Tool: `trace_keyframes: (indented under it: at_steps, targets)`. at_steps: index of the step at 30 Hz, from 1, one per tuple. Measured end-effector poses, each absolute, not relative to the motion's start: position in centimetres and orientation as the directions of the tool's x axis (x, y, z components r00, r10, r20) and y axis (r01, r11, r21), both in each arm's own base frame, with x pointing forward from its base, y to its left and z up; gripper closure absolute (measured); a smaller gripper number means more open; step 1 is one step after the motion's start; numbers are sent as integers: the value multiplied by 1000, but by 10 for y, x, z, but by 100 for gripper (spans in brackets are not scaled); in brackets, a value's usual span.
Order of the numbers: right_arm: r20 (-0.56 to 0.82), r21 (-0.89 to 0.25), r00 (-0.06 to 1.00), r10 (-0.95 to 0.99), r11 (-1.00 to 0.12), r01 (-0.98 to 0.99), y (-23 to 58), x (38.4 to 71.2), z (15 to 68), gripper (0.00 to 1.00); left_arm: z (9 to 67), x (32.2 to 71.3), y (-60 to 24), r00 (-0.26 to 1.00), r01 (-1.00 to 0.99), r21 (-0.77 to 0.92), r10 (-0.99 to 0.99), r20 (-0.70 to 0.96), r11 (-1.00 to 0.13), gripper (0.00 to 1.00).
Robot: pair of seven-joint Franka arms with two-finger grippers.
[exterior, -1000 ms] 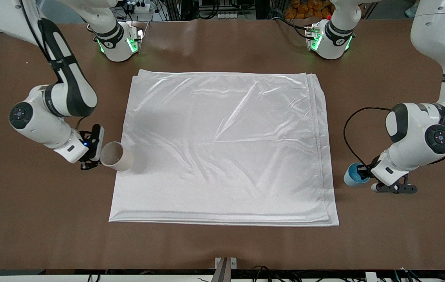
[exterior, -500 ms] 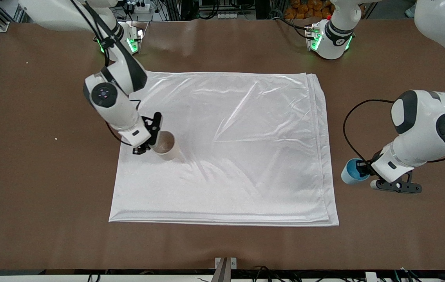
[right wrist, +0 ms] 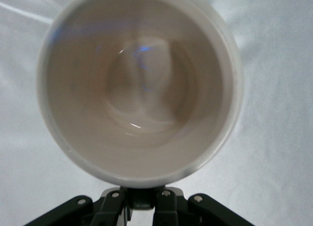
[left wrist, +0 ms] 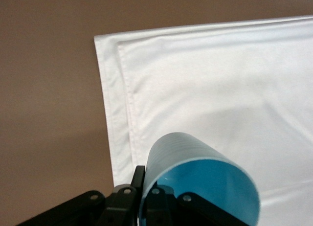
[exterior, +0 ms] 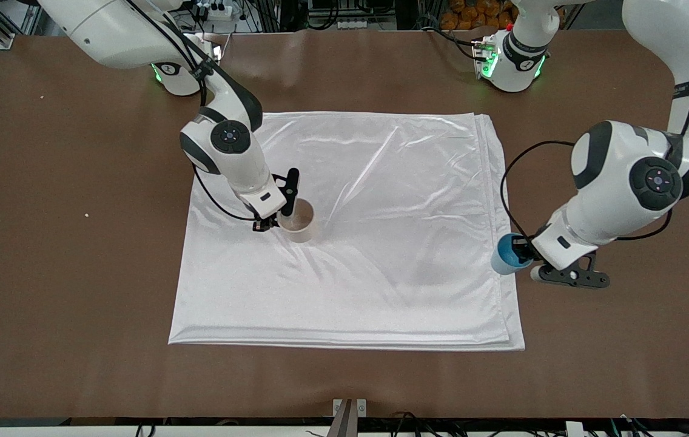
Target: Place blue cup into white mug on cloth
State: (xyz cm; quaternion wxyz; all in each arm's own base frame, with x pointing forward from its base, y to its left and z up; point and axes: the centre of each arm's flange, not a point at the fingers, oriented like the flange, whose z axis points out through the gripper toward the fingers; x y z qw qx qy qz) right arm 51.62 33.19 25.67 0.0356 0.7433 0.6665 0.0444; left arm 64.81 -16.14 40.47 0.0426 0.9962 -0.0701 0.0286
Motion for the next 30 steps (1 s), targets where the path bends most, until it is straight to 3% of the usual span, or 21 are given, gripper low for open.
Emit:
trace_keyframes:
  at_steps: [11,27,29,30]
  targets:
    - [31,144,91,995,-95,985,381,509,236,81,413,618,-241,987,-161,79,-159,27,-984,96]
    - [28,147,63,998,-66,987,403,499,216,80,411,592,-286,993,-113,61,-115,-34,-992,96]
    - [24,149,57,998,-60,987,403,499,214,76,412,588,-294,994,-100,60,-103,-36,-993,96]
    - [23,150,54,998,-56,987,403,499,213,67,412,586,-299,995,-94,60,-96,-37,-994,96]
